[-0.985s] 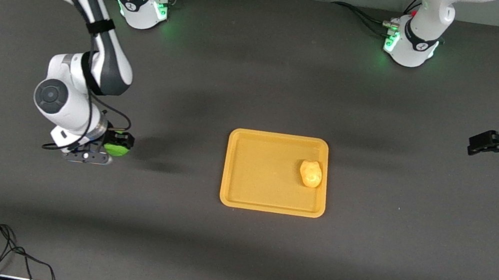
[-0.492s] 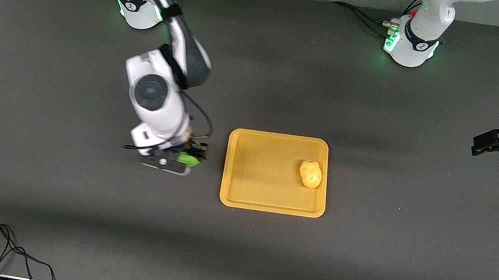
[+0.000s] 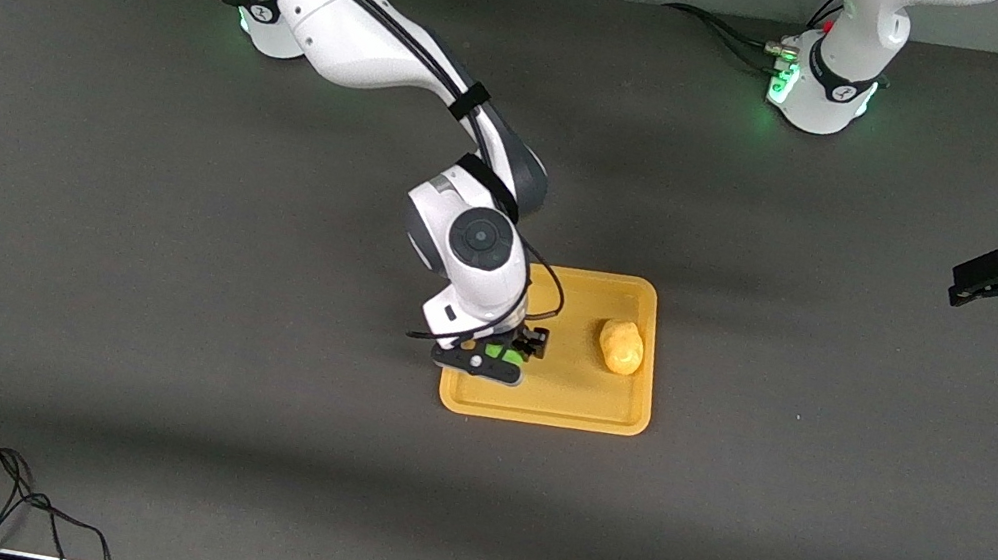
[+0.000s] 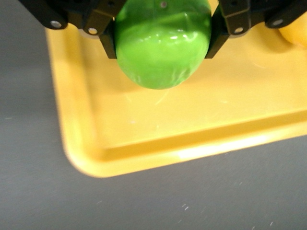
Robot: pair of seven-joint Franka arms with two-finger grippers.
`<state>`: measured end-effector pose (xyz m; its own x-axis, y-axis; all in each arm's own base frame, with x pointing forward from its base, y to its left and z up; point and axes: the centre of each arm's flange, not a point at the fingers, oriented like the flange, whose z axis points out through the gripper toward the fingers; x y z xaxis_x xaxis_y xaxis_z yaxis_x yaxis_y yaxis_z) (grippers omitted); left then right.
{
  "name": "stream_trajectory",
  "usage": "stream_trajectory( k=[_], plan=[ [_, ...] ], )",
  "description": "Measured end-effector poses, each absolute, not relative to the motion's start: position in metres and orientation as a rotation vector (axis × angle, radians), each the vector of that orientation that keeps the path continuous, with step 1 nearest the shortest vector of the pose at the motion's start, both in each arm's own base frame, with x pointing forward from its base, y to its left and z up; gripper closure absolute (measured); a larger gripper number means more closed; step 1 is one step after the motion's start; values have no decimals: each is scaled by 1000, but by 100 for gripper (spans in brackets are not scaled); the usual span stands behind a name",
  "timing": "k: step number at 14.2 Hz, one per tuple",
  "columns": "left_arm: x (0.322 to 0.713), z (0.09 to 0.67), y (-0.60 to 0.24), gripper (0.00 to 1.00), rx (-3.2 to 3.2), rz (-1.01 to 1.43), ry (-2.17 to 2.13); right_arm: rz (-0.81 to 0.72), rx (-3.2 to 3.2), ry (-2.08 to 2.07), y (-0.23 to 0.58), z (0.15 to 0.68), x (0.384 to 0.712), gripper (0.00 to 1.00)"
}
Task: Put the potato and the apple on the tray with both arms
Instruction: 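Carry the green apple with the right gripper onto the tray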
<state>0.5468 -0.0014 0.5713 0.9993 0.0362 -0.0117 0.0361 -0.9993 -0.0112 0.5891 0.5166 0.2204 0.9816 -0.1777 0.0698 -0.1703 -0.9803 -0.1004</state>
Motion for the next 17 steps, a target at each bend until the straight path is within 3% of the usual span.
stream_trajectory(
  k=[5, 17],
  plan=[
    [547, 573, 14, 0, -3132, 14, -93, -133, -3002, 245, 544, 207, 571, 22],
    [546, 573, 11, 0, -3132, 25, -81, -62, -3055, 255, 538, 194, 569, 22]
  ],
)
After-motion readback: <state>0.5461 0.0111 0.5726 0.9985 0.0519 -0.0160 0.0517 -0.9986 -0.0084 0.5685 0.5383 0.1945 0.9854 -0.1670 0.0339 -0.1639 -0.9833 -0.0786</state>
